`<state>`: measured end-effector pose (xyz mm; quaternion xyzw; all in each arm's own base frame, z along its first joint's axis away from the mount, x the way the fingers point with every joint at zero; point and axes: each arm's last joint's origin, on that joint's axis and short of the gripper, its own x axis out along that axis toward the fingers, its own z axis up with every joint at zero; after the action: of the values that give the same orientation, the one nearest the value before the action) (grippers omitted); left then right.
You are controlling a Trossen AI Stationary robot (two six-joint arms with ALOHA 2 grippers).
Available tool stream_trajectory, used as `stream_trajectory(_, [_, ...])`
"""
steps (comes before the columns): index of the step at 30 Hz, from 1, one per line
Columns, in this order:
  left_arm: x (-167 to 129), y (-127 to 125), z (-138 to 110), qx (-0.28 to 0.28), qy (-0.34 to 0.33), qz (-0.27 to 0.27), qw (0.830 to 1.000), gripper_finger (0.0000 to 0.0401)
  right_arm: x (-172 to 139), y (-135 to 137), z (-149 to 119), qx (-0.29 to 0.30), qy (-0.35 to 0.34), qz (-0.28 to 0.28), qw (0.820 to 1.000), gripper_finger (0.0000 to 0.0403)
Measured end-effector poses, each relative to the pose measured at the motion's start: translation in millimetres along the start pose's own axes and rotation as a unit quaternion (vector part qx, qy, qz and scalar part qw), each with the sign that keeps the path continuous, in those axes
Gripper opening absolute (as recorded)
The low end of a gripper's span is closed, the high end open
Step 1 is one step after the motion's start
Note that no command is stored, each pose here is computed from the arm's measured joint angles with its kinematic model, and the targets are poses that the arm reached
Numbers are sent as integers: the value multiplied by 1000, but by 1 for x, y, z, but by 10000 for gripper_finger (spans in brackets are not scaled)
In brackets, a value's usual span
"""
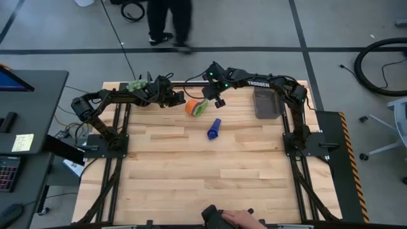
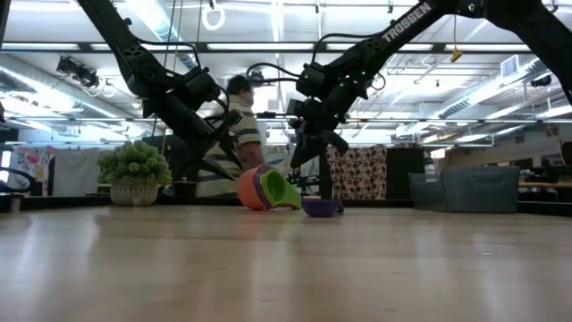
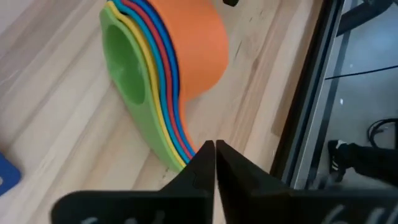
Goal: Nest measuring cups in basket
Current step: Put the stack of measuring cups into the black bin
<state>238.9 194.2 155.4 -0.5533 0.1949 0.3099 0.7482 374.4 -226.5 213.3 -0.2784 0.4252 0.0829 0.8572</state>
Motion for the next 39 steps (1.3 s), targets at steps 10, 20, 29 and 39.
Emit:
stream_trajectory(10, [0, 0, 0, 0, 0, 0, 1000, 141, 0, -2, 3, -14, -9, -15, 1000, 116])
stream_trajectory(20, [0, 0, 0, 1, 0, 0, 1000, 141, 0, -2, 2, -30, -9, -14, 999, 159])
stream_trajectory(29, [0, -1, -1, 1, 13, -10, 1000, 141, -3, -6, -5, -17, -70, 18, 997, 159])
stream_trajectory(39, [0, -1, -2, 2, 28, -22, 999, 141, -3, -11, -14, -9, -129, 48, 990, 158])
